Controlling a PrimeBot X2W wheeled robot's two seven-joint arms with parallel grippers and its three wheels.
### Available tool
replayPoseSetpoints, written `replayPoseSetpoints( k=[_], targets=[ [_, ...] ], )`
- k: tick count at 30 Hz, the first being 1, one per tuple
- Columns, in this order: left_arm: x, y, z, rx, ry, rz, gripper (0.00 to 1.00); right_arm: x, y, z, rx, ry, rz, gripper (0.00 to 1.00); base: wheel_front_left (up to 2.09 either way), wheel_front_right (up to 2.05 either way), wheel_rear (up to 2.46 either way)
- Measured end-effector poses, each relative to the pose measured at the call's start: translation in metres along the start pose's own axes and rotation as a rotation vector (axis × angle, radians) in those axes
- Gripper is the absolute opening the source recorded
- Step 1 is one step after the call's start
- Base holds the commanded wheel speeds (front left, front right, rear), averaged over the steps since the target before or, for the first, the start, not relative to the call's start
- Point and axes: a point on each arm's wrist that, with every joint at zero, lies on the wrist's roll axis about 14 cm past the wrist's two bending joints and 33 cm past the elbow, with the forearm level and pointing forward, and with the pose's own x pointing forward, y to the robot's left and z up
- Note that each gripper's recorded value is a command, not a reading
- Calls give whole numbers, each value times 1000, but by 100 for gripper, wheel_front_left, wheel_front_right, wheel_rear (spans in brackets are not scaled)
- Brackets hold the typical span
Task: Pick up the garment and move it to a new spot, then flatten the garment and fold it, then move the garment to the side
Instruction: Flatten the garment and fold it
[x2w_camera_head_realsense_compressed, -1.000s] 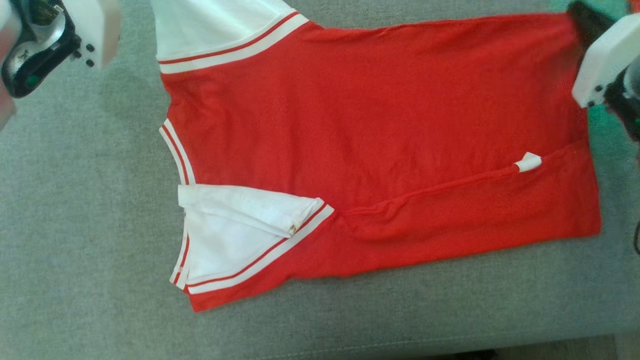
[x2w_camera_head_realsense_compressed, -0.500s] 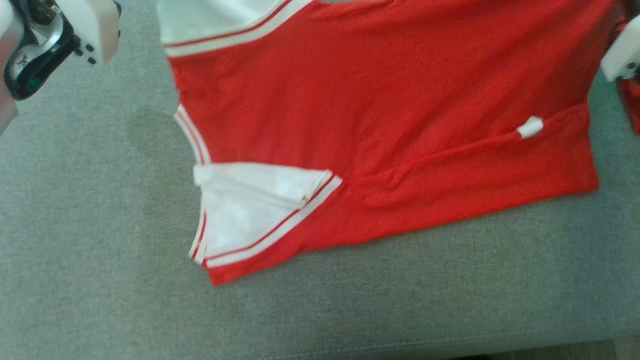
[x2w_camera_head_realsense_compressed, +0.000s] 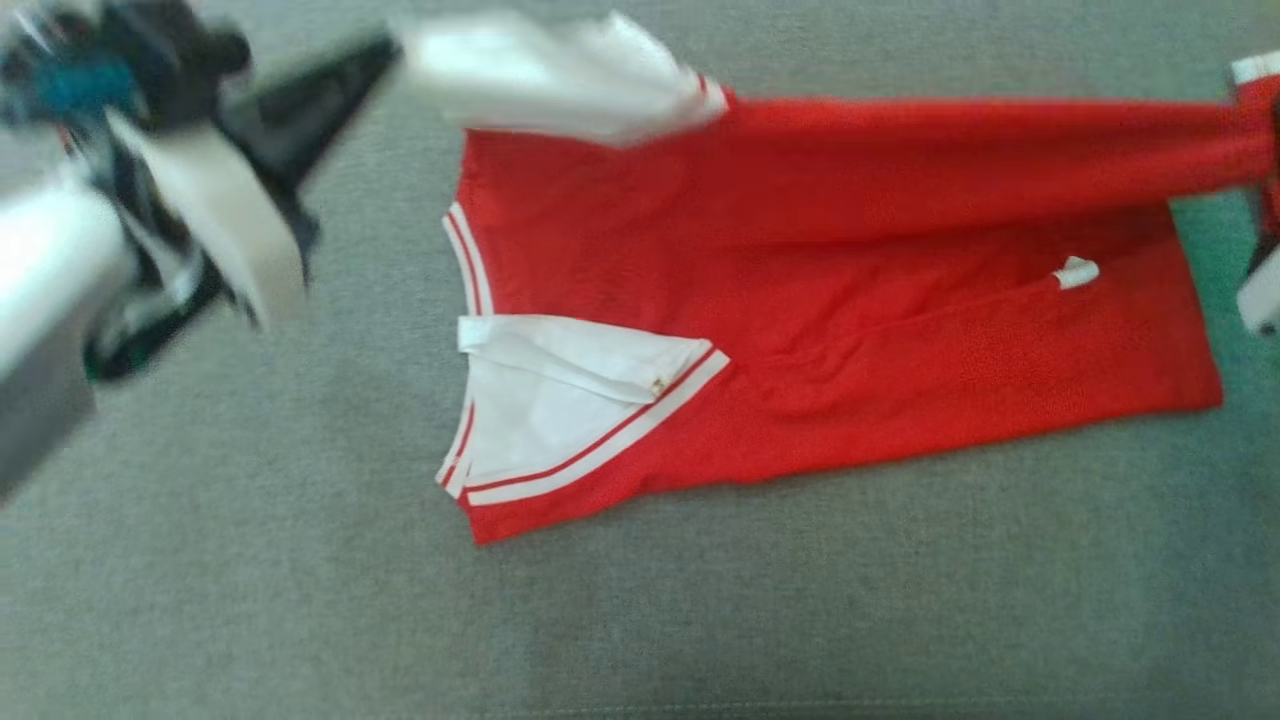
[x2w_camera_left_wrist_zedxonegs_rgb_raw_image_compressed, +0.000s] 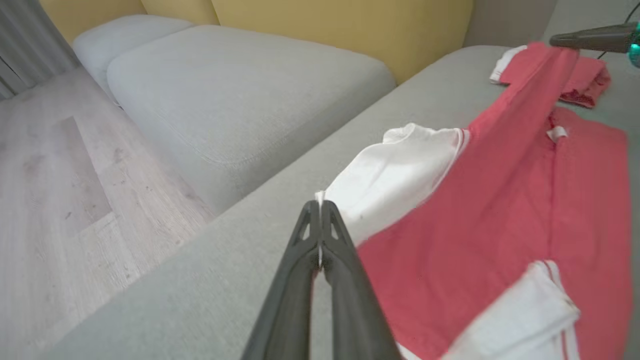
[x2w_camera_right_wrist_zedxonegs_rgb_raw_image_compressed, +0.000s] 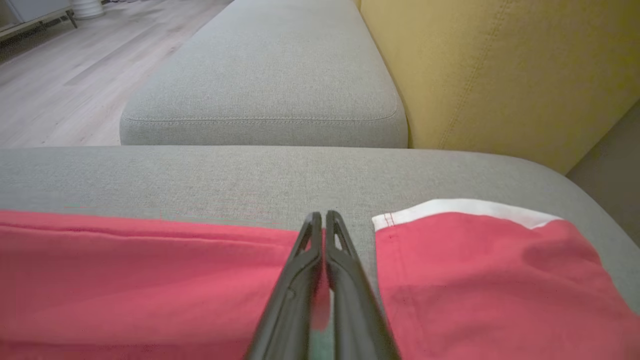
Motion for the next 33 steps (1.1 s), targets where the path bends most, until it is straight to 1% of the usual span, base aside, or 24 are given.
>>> replayPoseSetpoints(
  k=[4, 11, 17, 18, 19, 20, 21, 22, 25, 30, 33],
  targets=[
    [-19, -30, -19, -45, 15, -38, 0, -9, -1, -14, 3, 19, -9, 0, 0, 0, 0],
    [-46, -71, -52, -140, 58, -51, 0, -24, 2, -44, 3, 59, -12, 0, 0, 0, 0],
    [-60, -102, -66, -218, 74, -61, 0, -35, 4, -66, 24, 95, -23, 0, 0, 0, 0],
    [-62, -108, -69, -235, 77, -65, 0, -37, 4, -69, 27, 98, -24, 2, 0, 0, 0],
    [-63, -113, -72, -251, 80, -63, 0, -37, 4, -71, 31, 104, -27, 84, 0, 0, 0],
    [-64, -116, -75, -267, 78, -58, 6, -38, 3, -72, 42, 95, -35, 100, 0, 0, 0],
    [-65, -120, -78, -281, 73, -48, 95, -38, 2, -70, 56, 81, -44, 100, 0, 0, 0],
    [-64, -123, -78, -295, 57, -36, 100, -39, 2, -69, 69, 66, -51, 100, 0, 0, 0],
    [-62, -124, -75, -321, -18, 48, 100, -45, 3, -70, 117, 40, -61, 100, 0, 0, 0],
    [-63, -111, -66, -340, -131, 293, 100, -65, 1, -78, 188, -1, -99, 100, 0, 0, 0],
    [-69, -104, -45, -333, -236, 432, 100, -67, 4, -82, 210, 1, -101, 100, 0, 0, 0]
  ],
)
